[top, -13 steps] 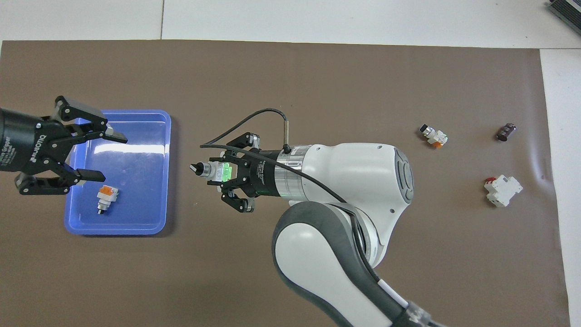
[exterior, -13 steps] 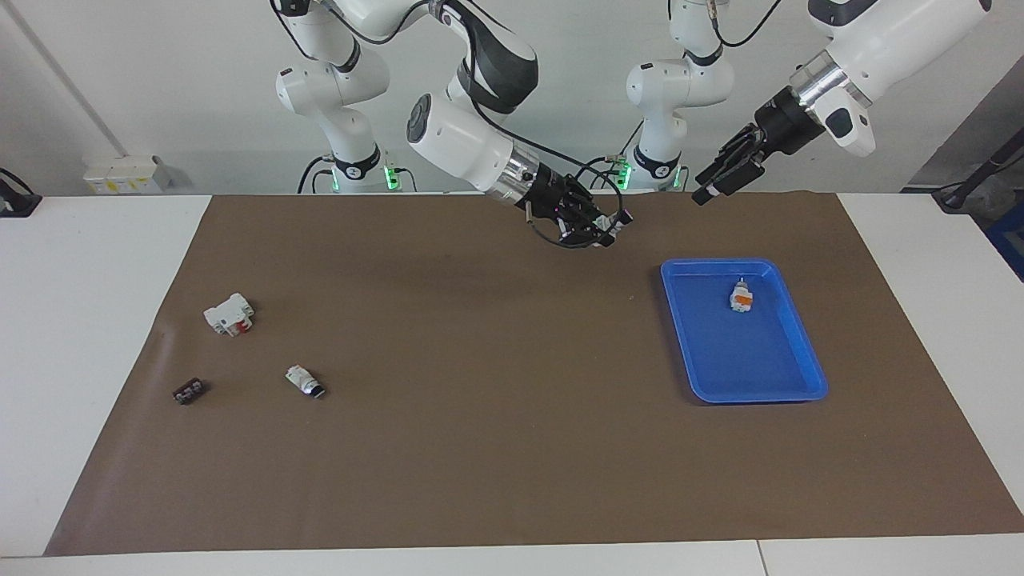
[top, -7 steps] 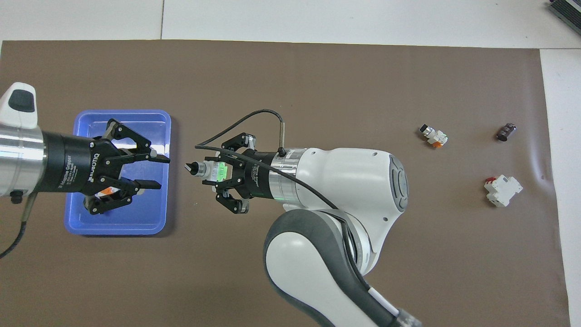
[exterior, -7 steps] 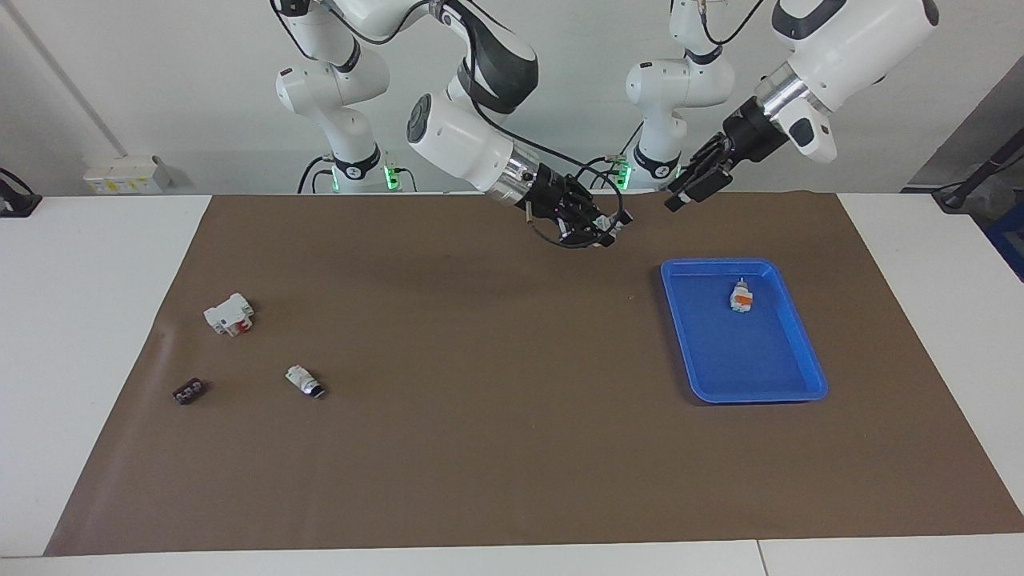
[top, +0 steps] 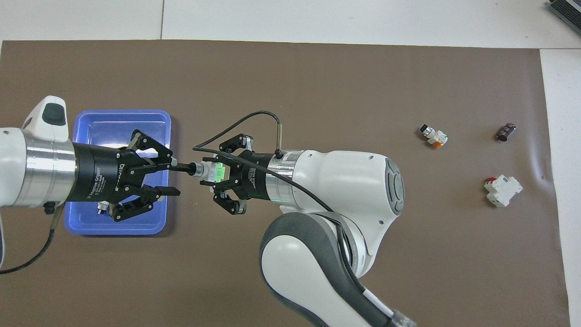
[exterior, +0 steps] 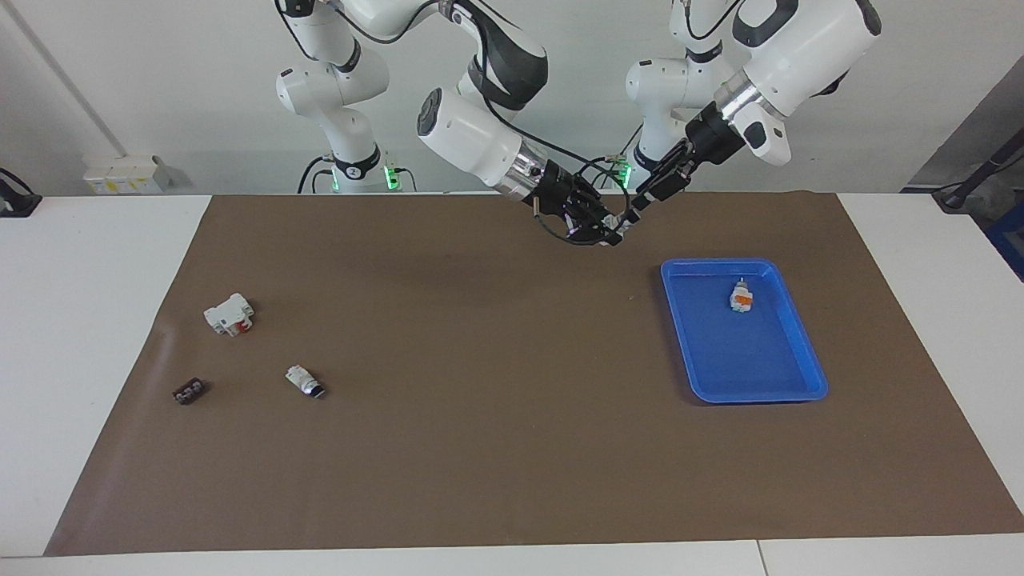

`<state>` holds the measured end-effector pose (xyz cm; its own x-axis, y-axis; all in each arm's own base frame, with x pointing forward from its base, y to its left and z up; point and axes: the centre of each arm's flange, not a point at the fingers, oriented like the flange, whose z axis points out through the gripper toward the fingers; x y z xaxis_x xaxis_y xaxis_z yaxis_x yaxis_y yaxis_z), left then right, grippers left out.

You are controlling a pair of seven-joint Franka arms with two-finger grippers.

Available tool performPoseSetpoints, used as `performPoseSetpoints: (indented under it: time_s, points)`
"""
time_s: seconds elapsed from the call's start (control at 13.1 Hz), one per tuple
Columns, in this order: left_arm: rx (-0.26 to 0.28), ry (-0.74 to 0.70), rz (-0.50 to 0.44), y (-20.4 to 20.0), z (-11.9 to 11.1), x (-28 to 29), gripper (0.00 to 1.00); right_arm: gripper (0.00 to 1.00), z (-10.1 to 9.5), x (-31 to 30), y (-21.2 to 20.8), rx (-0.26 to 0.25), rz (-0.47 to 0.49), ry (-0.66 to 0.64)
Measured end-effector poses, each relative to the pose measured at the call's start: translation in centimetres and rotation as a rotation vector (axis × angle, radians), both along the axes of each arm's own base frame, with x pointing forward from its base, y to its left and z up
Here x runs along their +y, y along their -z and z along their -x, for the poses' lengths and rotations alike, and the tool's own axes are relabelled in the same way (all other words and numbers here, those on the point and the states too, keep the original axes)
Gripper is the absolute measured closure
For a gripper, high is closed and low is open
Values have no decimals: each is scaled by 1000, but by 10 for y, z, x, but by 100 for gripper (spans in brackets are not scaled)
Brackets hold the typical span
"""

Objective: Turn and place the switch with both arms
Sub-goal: 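Hold the green switch with the right gripper while the left gripper approaches it, then grasp the green switch with the left gripper from the right gripper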

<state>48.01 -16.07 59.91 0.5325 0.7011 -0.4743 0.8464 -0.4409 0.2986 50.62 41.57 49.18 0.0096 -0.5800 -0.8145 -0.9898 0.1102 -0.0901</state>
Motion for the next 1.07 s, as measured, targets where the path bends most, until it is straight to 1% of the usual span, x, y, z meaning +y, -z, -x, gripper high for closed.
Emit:
performPoseSetpoints:
  time_s: [0.31,0.54,0.92,1.07]
  points:
    - [-35,-12,4,-2,-1,-5,56,59,0,0,0,0,0,0]
    - [-62,-21,3,7,-2,-13,57,59,0,0,0,-1,0,1]
    - [-94,24,0,10,-2,-14,59,59,0,0,0,-1,0,2]
    - [-104,36,0,10,-2,-13,61,59,0,0,1,0,0,2]
